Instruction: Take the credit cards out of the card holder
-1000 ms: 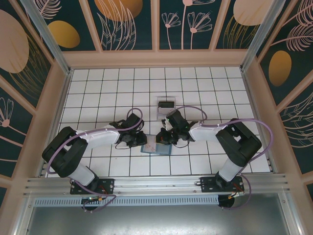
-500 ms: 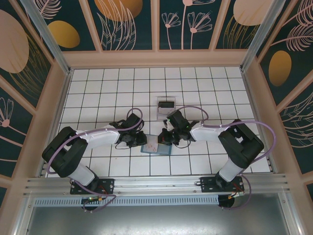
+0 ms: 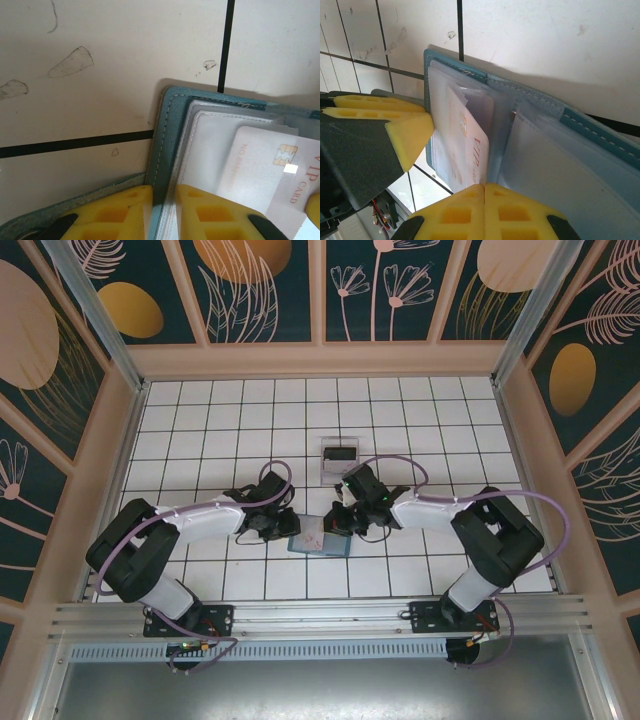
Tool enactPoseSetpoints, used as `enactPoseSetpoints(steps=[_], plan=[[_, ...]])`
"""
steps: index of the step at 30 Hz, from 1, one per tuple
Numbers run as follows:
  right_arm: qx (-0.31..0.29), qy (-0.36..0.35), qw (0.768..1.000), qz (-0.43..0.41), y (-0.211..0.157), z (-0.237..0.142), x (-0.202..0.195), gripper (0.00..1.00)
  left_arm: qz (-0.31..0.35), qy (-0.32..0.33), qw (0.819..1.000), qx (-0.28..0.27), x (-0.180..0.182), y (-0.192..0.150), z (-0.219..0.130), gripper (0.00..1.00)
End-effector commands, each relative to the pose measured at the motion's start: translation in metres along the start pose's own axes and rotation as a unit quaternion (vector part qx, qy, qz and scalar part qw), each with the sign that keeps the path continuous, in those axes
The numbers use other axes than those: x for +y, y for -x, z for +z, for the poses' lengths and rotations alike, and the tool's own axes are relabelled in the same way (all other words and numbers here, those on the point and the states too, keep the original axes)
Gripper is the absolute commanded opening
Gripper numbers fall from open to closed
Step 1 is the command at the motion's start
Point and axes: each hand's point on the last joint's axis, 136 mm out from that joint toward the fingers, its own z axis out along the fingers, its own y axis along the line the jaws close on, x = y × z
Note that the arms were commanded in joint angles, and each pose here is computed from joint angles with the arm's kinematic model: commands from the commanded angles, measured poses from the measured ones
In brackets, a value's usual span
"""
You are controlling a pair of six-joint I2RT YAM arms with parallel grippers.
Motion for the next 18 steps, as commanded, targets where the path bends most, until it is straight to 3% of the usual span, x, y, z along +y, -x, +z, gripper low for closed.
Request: enactPoseSetpoints(steps=[1,10,18], plan=[[0.008,0.006,1.000,0.009,-0.001,0.005,-0.002,0.08,-0.010,0.046,0.999,0.025,0.027,-0.017,0.010,0.23],[0.022,0.017,0.999,0.021,-0.007,0.016,-0.009,0.17,-0.009,0.045,0.999,0.026,0.027,-0.018,0.010,0.23],[0.028,0.032,0.999,0.026,-0.009,0.021,-0.008,0.19,-0.007,0.048,0.998,0.027,0.027,-0.018,0.010,0.23]])
